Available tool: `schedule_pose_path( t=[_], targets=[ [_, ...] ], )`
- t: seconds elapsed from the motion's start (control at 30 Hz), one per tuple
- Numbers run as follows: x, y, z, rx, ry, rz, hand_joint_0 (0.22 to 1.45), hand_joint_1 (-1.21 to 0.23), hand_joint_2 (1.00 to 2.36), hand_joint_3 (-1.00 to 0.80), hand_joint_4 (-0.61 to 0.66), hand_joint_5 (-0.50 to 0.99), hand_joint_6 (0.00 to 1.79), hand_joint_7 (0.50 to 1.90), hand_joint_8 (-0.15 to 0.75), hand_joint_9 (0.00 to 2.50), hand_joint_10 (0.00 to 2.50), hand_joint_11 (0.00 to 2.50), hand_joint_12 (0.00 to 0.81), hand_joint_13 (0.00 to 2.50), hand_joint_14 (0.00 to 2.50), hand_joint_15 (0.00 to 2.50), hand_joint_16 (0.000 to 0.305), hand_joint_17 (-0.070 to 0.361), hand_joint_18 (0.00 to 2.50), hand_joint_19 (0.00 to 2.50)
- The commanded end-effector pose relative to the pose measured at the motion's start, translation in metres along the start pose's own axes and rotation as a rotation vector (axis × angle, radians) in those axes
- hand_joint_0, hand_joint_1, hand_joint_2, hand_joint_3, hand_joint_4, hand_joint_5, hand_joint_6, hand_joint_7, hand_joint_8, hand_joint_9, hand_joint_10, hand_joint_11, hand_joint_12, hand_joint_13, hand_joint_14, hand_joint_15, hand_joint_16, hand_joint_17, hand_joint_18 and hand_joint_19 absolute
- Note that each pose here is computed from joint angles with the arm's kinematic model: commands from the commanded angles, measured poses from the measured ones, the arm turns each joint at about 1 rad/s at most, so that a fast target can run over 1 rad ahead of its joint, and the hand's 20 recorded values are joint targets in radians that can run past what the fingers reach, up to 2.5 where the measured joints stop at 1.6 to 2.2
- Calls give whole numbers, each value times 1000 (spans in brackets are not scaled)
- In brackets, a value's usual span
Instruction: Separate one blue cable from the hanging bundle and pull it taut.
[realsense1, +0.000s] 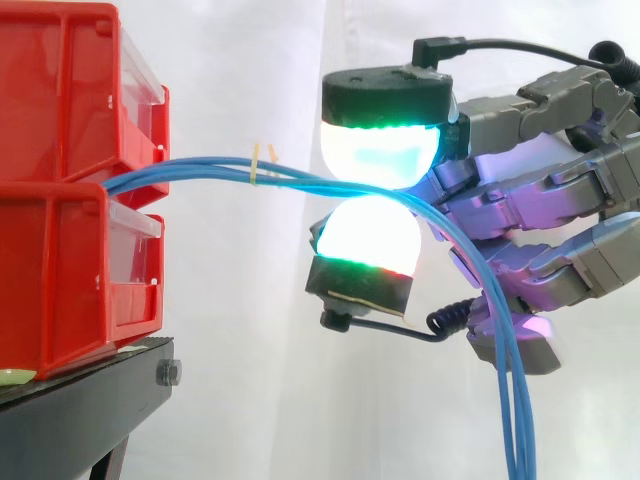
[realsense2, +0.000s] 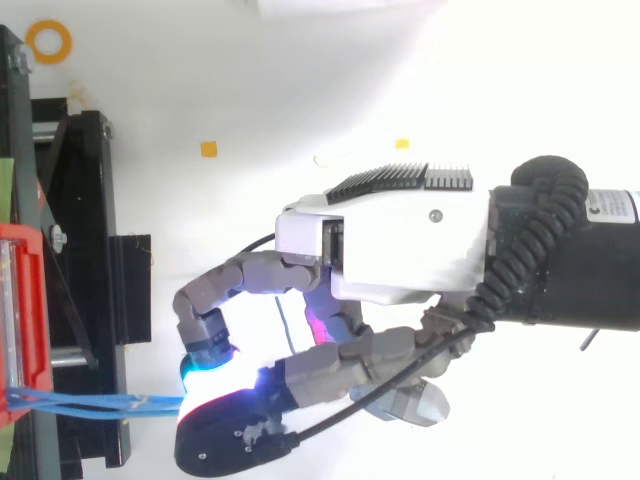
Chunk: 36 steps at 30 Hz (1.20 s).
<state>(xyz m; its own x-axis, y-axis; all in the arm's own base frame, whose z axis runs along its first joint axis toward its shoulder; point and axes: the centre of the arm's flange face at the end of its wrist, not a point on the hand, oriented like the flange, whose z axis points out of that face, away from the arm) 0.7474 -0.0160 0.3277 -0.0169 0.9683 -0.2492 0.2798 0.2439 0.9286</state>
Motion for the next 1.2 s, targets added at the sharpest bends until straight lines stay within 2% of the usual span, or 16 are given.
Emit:
schedule_pose_path(
  t=[0.0, 0.4, 0.7, 0.8, 0.9, 1.17],
  targets=[
    [0, 0, 0, 0, 1, 0, 680, -655, 1017, -119, 126, 157, 500, 1347, 204, 2333, 34, 849, 341, 1708, 24, 1014, 48, 109, 1125, 853],
    [0, 0, 0, 1, 1, -1, 707, -828, 1018, -117, 92, 156, 501, 1317, 217, 2287, 36, 912, 340, 1653, 24, 1039, 45, 101, 1089, 851],
    [0, 0, -1, 4, 1, -1, 707, -809, 1017, -153, 87, 154, 501, 1322, 216, 2283, 35, 916, 336, 1653, 25, 1029, 44, 99, 1085, 855],
    [0, 0, -1, 4, 1, -1, 698, -768, 1014, -284, 88, 151, 500, 1335, 207, 2283, 35, 936, 329, 1649, 25, 1054, 43, 96, 1072, 877],
    [0, -1, -1, 6, 2, -2, 691, -763, 1014, -285, 85, 151, 500, 1332, 201, 2290, 35, 934, 335, 1655, 25, 1048, 43, 96, 1075, 875],
    [0, -1, -1, 6, 2, -2, 709, -864, 1015, -238, 70, 151, 500, 1322, 214, 2274, 35, 964, 340, 1645, 24, 1050, 44, 98, 1080, 853]
  ],
)
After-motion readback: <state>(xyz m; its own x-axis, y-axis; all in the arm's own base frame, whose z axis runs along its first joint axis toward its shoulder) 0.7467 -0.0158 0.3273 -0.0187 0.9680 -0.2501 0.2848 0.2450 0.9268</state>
